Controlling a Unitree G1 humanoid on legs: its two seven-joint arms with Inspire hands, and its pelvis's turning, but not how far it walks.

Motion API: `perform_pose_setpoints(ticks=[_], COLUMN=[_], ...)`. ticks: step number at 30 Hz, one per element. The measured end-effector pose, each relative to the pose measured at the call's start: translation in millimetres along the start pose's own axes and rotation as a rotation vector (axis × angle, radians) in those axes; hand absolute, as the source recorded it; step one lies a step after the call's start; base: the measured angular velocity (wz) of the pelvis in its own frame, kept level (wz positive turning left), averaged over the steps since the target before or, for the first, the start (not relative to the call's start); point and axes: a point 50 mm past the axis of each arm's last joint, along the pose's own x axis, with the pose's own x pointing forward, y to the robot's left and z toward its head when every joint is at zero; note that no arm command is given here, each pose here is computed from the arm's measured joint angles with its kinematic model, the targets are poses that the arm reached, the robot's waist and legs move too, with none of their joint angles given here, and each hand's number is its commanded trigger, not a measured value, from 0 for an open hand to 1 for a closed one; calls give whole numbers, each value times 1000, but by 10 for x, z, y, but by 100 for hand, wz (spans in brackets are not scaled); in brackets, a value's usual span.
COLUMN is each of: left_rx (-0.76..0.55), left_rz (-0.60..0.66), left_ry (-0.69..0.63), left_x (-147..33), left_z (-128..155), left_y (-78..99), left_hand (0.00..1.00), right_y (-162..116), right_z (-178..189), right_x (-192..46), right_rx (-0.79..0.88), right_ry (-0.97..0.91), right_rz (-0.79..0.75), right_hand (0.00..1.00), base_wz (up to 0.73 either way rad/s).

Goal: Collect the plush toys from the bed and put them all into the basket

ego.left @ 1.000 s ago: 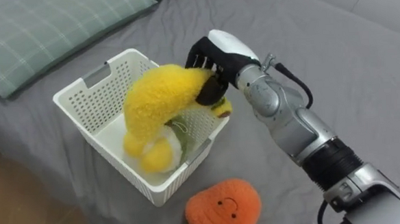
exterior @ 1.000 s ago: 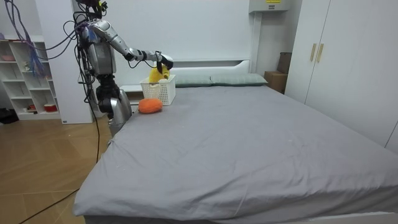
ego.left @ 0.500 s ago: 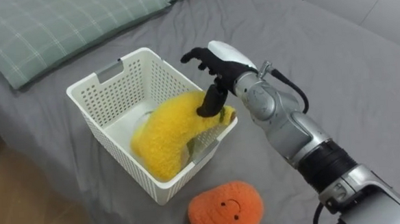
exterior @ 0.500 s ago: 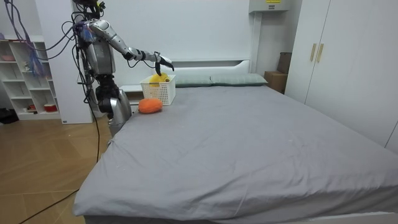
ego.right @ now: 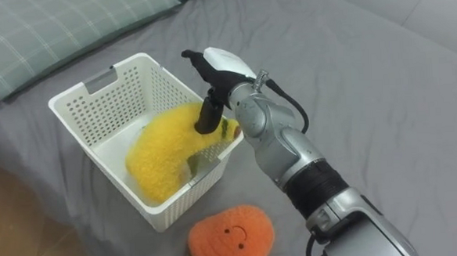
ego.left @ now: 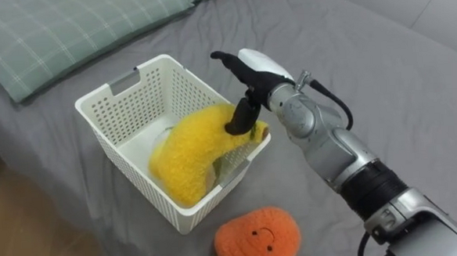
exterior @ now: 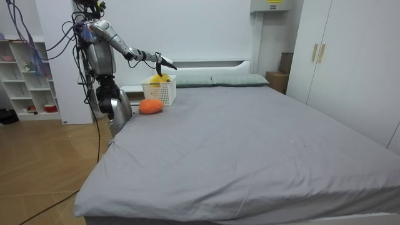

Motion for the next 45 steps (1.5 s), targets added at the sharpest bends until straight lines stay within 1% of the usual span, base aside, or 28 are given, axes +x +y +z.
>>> perform_pose_setpoints(ticks=[14,19,24,27,29,32,38,40,43,45], left_rx=[17,55,57,57,57,54,51,46,43,44], left_rz=[11,19,17,20,20,20,23,24,23,20], left_ry=[0,11,15,15,15,10,-5,-18,-29,-11], left_x=[5,5,3,7,7,9,10,17,22,27], left_z=[7,-8,-11,-7,-6,14,58,112,148,119], left_y=[17,25,18,30,30,31,34,38,35,30], left_hand=[0,0,0,0,0,0,0,0,0,0], right_y=[20,-156,-203,-289,-337,-415,-616,-684,-727,-719], right_z=[-57,-146,-201,-299,-355,-417,-494,-500,-519,-534], right_x=[6,-10,-25,-55,-76,-100,-156,-178,-195,-201], right_rx=[14,80,144,213,209,219,298,320,354,383], right_ry=[20,40,45,60,74,89,96,90,89,89], right_rz=[10,-62,-77,-98,-117,-156,-270,-315,-341,-345], right_hand=[0,0,0,0,0,0,0,0,0,0], base_wz=[0,0,-8,-9,-20,-30,-16,-14,-21,-22])
